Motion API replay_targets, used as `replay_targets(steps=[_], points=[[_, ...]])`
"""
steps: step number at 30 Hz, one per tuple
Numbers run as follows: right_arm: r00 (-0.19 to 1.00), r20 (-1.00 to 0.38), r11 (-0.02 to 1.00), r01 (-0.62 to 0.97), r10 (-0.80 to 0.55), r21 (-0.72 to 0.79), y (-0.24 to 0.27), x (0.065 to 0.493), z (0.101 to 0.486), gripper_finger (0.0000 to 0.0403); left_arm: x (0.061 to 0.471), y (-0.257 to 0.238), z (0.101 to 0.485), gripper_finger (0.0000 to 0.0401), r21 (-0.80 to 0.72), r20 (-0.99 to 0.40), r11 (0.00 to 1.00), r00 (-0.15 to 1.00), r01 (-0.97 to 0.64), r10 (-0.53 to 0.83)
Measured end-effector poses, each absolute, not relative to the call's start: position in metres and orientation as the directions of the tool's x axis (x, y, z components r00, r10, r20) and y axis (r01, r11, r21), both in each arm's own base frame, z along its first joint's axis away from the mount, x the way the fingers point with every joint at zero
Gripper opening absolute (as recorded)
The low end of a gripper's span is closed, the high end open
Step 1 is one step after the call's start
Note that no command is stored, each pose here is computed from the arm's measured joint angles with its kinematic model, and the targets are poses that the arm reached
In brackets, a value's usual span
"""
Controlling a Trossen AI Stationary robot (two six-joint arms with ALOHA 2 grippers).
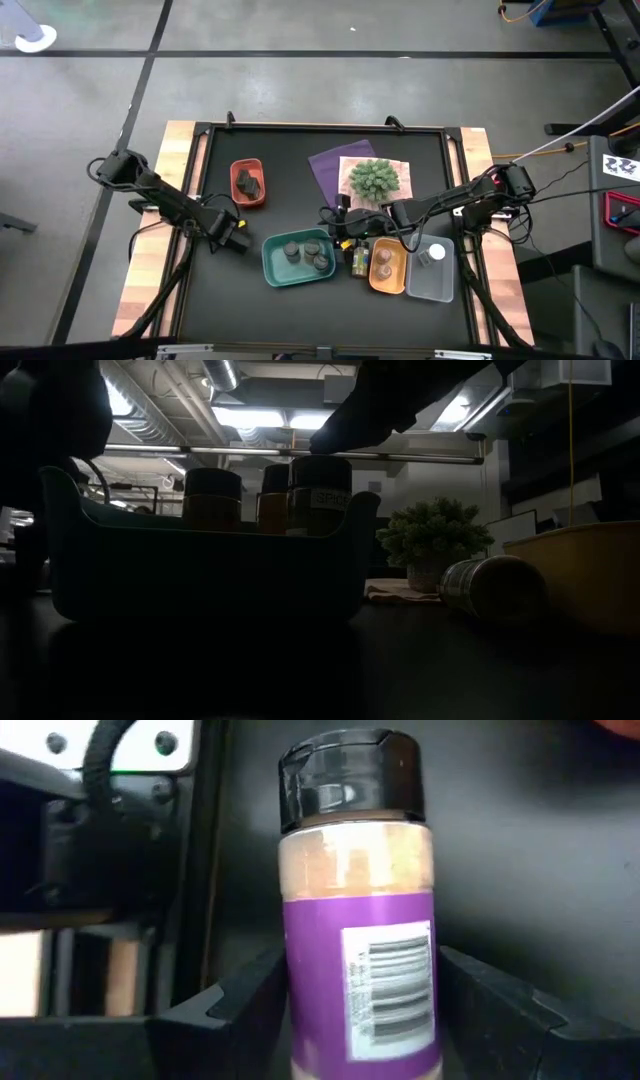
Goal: Sort spices by type
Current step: Put the purple seasoning bottle into the blue bin
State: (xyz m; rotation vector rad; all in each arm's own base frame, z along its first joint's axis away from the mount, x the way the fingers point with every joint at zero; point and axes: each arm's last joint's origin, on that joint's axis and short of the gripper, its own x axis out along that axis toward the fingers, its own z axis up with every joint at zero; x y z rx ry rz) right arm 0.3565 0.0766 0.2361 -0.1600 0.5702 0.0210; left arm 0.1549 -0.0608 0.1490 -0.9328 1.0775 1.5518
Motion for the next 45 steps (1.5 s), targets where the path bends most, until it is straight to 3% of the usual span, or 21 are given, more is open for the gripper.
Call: replay_targets(steps=[9,18,39,45], points=[[0.834,-0.551,0.987,-0.066,-0.026,-0.147,0.076,0.356,0.235,0.0172,0.149,-0.057,0.133,0.0224,0.145,-0.935,-0.109,-0.172,-0.983,0.309],[0.83,-0.557,0.987,-0.067,-0.027,-0.149,0.076,0.355,0.234,0.0172,0.15,-0.058,0.14,0.0147,0.11,-0.952,-0.052,-0.121,-0.993,0.282],[0.83,-0.557,0.987,-0.068,-0.027,-0.149,0.076,0.355,0.234,0.0172,0.152,-0.06,0.174,0.0153,-0.216,-0.964,0.166,0.237,-0.962,0.124],[0.831,-0.556,0.987,-0.068,-0.027,-0.149,0.076,0.355,0.234,0.0172,0.145,-0.068,0.182,0.0152,-0.279,-0.951,0.186,0.298,-0.942,0.083]])
